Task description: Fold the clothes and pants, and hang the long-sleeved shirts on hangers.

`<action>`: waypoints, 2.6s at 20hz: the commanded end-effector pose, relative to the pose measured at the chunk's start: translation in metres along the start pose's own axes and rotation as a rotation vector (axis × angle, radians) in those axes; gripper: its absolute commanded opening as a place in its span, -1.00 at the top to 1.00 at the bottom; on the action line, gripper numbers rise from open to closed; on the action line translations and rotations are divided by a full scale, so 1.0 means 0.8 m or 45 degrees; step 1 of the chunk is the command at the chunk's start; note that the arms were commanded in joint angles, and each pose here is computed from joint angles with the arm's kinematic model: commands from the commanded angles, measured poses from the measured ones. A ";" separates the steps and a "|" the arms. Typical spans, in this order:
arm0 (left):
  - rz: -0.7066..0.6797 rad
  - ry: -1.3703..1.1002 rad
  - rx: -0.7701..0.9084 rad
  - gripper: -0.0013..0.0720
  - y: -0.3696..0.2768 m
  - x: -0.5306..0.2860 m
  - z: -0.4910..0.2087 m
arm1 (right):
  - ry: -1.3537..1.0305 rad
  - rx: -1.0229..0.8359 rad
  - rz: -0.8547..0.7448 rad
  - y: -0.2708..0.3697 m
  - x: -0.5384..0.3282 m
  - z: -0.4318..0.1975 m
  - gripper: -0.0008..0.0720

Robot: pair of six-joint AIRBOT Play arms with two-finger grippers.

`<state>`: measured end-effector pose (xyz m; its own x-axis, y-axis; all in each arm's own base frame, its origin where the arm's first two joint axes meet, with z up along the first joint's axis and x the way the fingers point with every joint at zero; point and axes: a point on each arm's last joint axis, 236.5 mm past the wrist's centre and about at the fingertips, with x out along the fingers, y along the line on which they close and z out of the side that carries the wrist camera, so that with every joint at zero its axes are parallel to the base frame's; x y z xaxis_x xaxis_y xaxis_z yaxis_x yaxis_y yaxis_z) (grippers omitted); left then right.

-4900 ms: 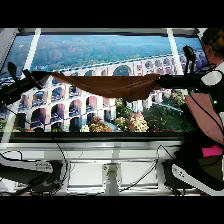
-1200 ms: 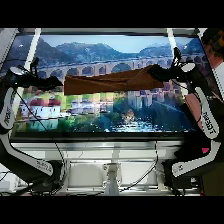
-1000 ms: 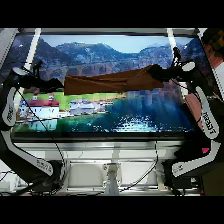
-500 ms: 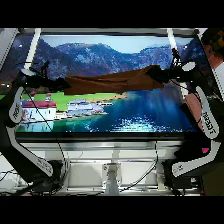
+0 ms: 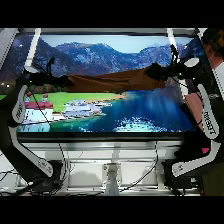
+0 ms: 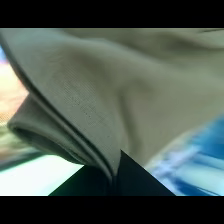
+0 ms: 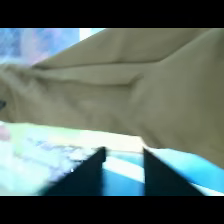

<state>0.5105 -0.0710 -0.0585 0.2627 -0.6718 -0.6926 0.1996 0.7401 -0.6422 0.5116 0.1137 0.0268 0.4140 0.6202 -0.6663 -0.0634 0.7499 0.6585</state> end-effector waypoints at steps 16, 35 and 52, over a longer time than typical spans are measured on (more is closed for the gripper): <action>-0.156 0.063 0.150 0.92 -0.172 -0.175 -0.035 | 0.125 -0.235 -0.042 0.186 0.231 -0.159 0.95; -0.180 0.183 0.349 0.92 -0.213 -0.121 -0.053 | 0.445 -0.310 0.083 0.270 0.278 -0.306 0.94; -0.233 -0.228 0.433 0.82 -0.375 0.128 0.006 | -0.104 -0.216 -0.218 0.104 0.004 0.017 0.93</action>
<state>0.4652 -0.3209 0.0707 0.2522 -0.7981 -0.5471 0.5640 0.5807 -0.5871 0.5121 0.2132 0.0720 0.4644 0.5030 -0.7289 -0.1765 0.8591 0.4804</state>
